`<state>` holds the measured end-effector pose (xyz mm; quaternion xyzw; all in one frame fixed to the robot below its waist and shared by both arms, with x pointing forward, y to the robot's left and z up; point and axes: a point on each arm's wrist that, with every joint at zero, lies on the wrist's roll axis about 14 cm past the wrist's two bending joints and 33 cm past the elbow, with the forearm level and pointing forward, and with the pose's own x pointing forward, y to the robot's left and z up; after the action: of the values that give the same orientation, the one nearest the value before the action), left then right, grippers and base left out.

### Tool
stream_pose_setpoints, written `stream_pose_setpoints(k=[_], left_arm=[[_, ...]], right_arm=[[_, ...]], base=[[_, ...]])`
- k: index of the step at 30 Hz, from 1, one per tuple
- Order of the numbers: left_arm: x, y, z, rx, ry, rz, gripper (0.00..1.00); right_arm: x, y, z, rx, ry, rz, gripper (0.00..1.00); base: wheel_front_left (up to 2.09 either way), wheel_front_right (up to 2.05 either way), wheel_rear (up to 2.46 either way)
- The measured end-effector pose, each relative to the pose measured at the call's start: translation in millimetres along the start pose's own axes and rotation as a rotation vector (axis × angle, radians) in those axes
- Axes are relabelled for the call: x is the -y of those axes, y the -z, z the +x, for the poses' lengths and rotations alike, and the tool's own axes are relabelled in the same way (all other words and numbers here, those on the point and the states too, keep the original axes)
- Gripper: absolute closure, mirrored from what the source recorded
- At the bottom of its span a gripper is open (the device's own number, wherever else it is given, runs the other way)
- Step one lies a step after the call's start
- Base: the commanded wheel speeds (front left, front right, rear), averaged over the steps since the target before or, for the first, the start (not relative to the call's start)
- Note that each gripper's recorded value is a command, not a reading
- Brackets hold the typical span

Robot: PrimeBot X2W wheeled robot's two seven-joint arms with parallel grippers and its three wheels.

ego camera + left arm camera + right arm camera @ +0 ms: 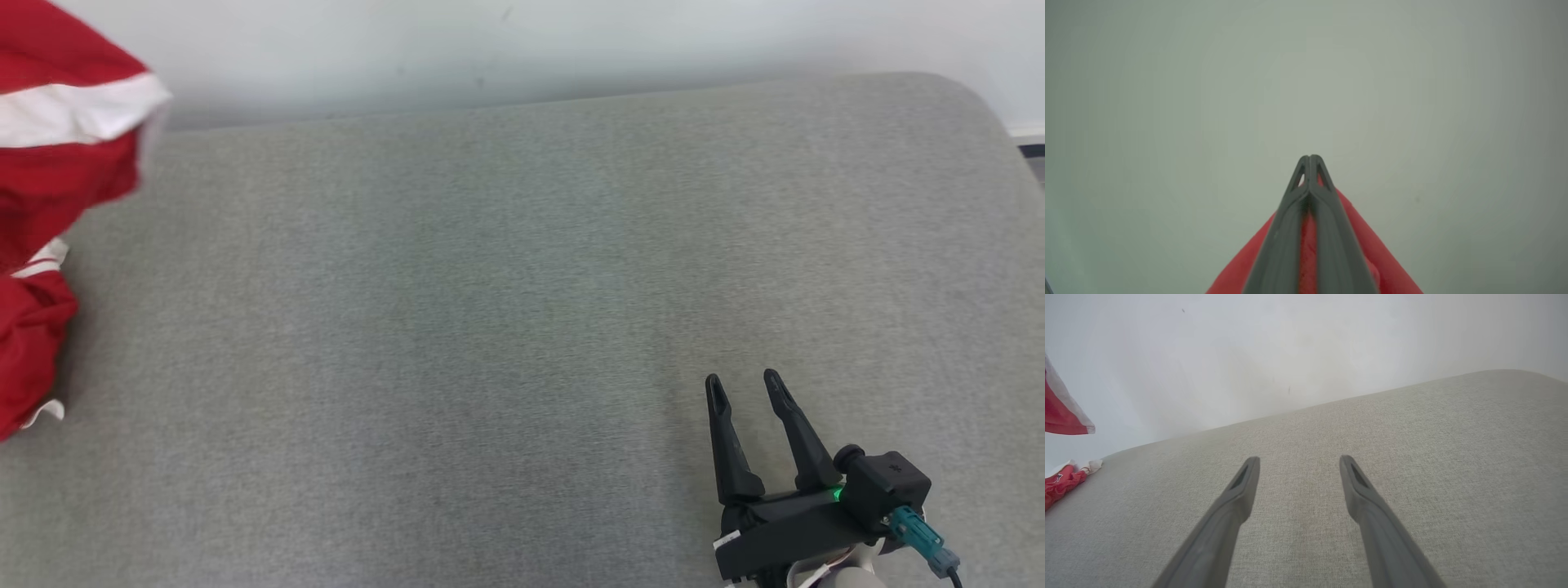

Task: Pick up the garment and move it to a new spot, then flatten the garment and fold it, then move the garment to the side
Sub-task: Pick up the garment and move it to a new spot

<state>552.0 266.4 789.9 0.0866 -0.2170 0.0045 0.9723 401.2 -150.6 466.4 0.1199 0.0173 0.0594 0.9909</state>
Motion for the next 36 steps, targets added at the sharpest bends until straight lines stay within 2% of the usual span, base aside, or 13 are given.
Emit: stream_pose_setpoints(k=[8, 9, 16, 27, 31, 36], left_arm=[[78, -44, 14, 0.12, 0.189, -0.084, 1.0], [78, -44, 14, 0.12, 0.189, -0.084, 1.0], [144, -53, 22, 0.161, 0.34, -0.182, 1.0], [268, -51, 9, 0.161, 0.611, -0.355, 1.0], [301, -45, -4, 0.148, 0.683, -0.414, 1.0], [328, -11, -26, 0.053, 0.724, -0.482, 1.0]], right_arm=[[15, -8, -13, 0.02, 0.054, 0.013, 0.0], [15, -8, -13, 0.02, 0.054, 0.013, 0.0], [37, -9, -29, 0.019, 0.13, 0.011, 0.0], [71, -15, -56, 0.03, 0.252, 0.008, 0.0], [77, -15, -61, 0.027, 0.275, 0.007, 0.0], [81, -14, -65, 0.022, 0.291, 0.004, 0.0]], base=[[0.0, 0.0, 0.0], [0.0, 0.0, 0.0], [0.0, 0.0, 0.0], [0.0, 0.0, 0.0], [0.0, 0.0, 0.0], [0.0, 0.0, 0.0]])
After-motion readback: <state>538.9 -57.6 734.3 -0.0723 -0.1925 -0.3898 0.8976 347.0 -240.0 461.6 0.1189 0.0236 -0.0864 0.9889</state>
